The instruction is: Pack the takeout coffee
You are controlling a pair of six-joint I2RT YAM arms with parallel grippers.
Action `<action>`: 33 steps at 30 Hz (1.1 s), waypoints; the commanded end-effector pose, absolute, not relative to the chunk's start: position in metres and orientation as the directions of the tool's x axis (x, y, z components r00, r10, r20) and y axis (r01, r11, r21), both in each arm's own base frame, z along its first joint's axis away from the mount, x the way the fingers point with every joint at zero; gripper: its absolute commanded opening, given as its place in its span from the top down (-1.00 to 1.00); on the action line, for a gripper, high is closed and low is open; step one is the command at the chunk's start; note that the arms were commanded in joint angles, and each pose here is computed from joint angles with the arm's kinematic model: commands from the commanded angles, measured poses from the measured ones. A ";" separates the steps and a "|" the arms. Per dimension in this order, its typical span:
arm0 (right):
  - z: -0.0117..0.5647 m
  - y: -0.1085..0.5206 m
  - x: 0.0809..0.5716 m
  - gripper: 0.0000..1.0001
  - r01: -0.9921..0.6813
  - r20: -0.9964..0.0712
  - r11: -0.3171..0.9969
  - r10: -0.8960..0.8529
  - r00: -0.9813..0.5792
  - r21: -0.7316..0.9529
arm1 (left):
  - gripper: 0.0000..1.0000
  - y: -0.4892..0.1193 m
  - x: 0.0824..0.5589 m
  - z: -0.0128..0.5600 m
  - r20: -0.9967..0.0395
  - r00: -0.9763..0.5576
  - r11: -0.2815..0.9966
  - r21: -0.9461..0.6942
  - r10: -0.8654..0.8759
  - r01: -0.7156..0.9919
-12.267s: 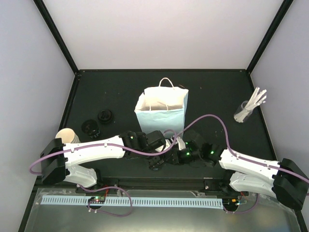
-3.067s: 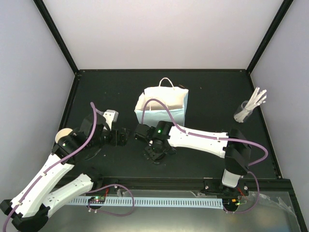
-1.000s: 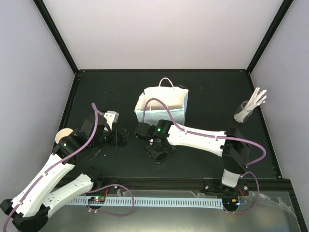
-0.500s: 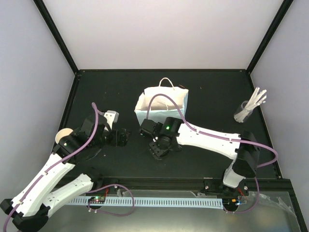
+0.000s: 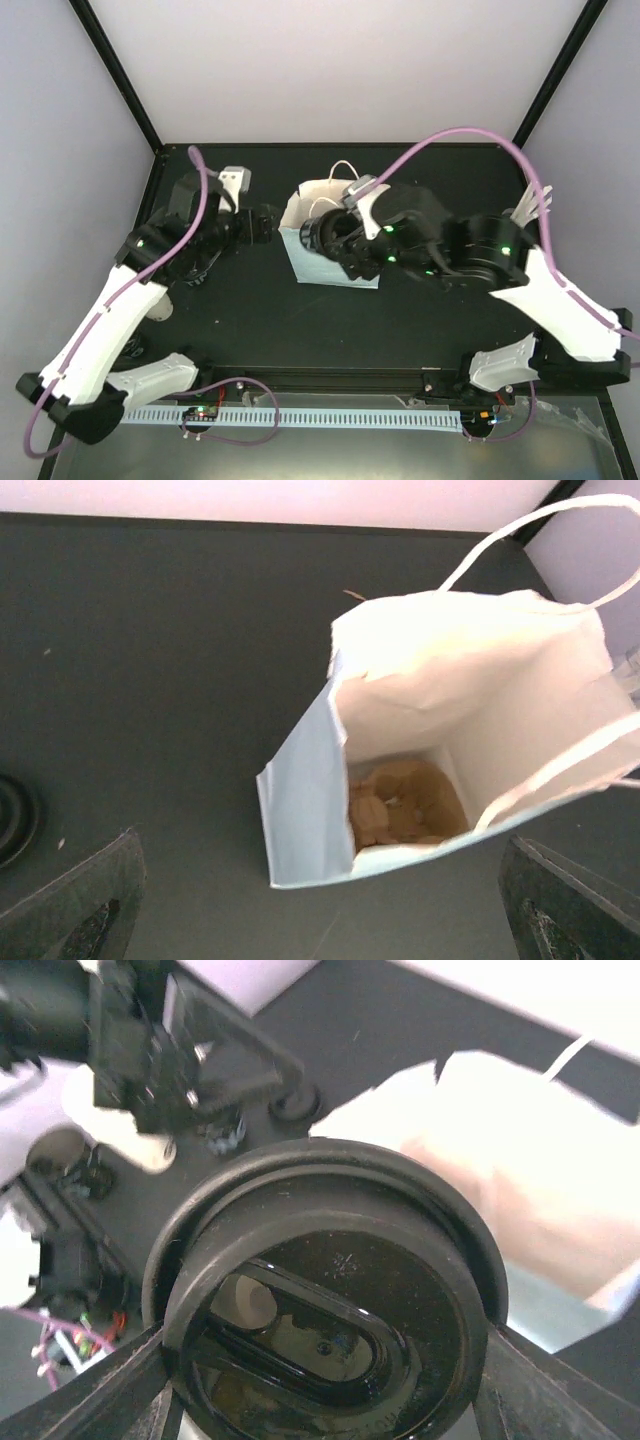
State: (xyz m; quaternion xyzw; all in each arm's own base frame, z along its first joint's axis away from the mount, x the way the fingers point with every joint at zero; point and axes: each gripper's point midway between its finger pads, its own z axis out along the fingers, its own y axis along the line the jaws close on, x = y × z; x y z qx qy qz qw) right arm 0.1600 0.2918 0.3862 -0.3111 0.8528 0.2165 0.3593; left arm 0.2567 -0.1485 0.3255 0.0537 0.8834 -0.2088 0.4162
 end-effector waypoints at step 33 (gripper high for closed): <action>0.329 0.256 0.244 -0.15 -0.560 -0.624 0.828 -0.458 -0.634 -0.039 | -0.98 -0.203 0.301 0.310 -0.715 -0.656 0.831 -0.197 0.241 0.520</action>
